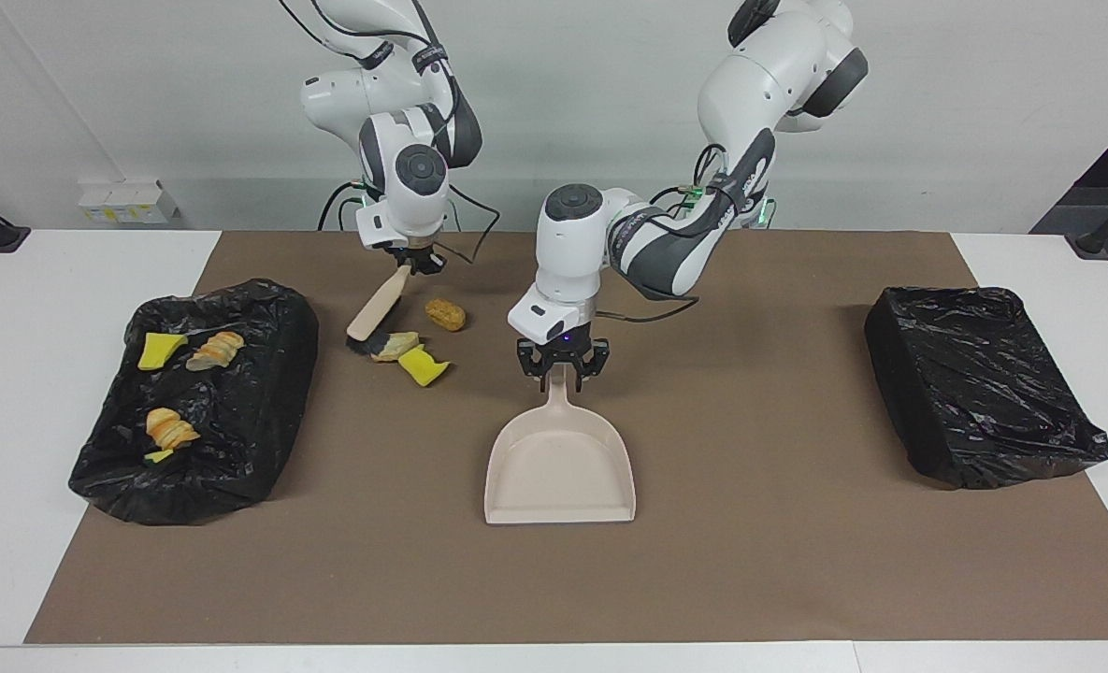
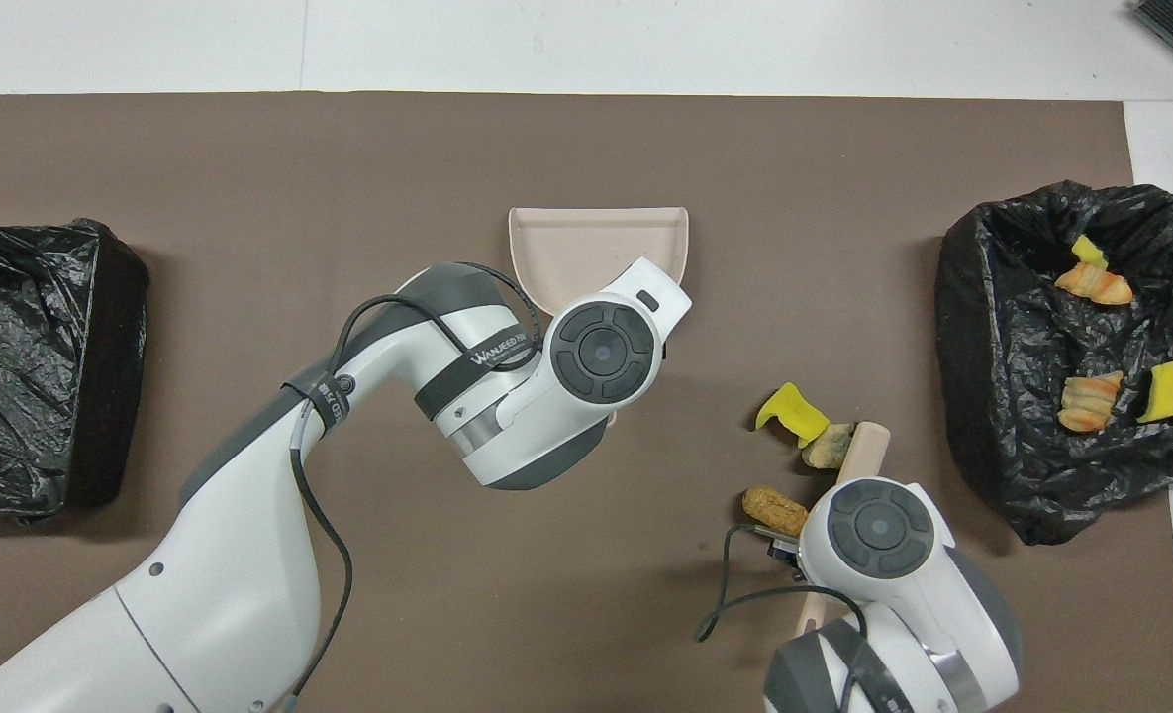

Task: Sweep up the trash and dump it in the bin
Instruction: 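Hold the dustpan with the left gripper while the right gripper sweeps pieces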

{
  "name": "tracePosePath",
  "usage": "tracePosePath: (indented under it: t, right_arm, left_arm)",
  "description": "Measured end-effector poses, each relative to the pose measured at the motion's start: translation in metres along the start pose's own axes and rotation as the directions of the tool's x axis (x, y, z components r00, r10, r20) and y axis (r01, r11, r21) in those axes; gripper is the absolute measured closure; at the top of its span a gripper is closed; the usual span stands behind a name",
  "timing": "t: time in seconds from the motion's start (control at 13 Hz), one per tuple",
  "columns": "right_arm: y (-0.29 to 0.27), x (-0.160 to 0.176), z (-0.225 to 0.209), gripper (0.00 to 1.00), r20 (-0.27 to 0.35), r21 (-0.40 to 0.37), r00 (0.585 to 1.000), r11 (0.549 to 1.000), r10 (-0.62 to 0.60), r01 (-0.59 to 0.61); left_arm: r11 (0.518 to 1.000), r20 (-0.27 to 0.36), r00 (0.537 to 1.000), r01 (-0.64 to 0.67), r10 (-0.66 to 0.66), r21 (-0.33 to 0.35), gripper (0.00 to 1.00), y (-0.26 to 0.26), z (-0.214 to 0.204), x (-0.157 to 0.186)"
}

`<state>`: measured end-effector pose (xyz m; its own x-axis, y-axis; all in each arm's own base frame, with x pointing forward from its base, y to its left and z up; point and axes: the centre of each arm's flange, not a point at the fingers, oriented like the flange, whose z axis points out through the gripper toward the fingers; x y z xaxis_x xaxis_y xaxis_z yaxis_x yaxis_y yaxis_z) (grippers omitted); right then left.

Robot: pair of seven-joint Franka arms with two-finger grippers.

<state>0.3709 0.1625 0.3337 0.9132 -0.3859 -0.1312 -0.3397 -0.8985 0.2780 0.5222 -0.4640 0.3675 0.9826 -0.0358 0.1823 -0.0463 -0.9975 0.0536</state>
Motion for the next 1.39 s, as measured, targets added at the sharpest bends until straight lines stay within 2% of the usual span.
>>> tracePosePath:
  t: [0.15, 0.39, 0.46, 0.69, 0.77, 0.85, 1.08, 1.23, 1.39]
  right_arm:
    - [-0.014, 0.001, -0.016, 0.74, 0.007, -0.005, 1.0, 1.0, -0.02, 0.02]
    - [-0.013, 0.013, -0.053, 0.74, 0.052, -0.044, 0.998, 0.998, -0.046, 0.049]
    - [-0.009, 0.016, -0.063, 0.74, 0.063, -0.051, 0.997, 0.997, -0.054, 0.057]
    - [0.008, 0.029, -0.06, 0.74, 0.083, -0.05, 0.995, 0.997, -0.06, 0.064]
    - [0.016, 0.035, -0.052, 0.74, 0.091, -0.045, 0.994, 0.997, -0.061, 0.066]
    - [0.022, 0.038, -0.042, 0.74, 0.095, -0.04, 0.994, 0.997, -0.062, 0.066]
    - [0.02, 0.032, -0.009, 0.74, 0.079, -0.024, 0.994, 0.997, -0.072, 0.075]
    - [0.015, 0.031, -0.001, 0.74, 0.066, -0.002, 0.995, 0.997, -0.076, 0.076]
    - [0.004, 0.027, -0.003, 0.74, 0.058, 0.041, 0.995, 0.996, -0.08, 0.078]
  left_arm:
    - [1.0, 0.001, 1.0, 0.0, 0.0, 0.001, 0.71, 0.0, 0.0, 0.0]
    - [1.0, 0.001, 1.0, 0.001, -0.001, 0.001, 0.7, 0.0, 0.0, 0.0]
    - [1.0, 0.002, 1.0, 0.001, -0.001, 0.002, 0.65, 0.0, 0.0, 0.0]
    - [1.0, 0.011, 1.0, -0.005, 0.005, 0.008, 0.3, 0.001, 0.004, -0.005]
    - [1.0, 0.016, 1.0, -0.007, 0.007, 0.011, 0.25, 0.001, 0.006, -0.007]
    - [1.0, 0.019, 1.0, -0.008, 0.007, 0.015, 0.26, 0.0, 0.007, -0.008]
    - [0.999, 0.017, 0.999, -0.044, 0.043, 0.025, 0.69, -0.001, 0.007, -0.008]
    - [0.985, 0.002, 0.986, -0.167, 0.167, 0.038, 0.69, -0.011, 0.004, 0.002]
    - [0.944, -0.004, 0.947, -0.321, 0.322, 0.072, 0.69, -0.033, -0.016, 0.018]
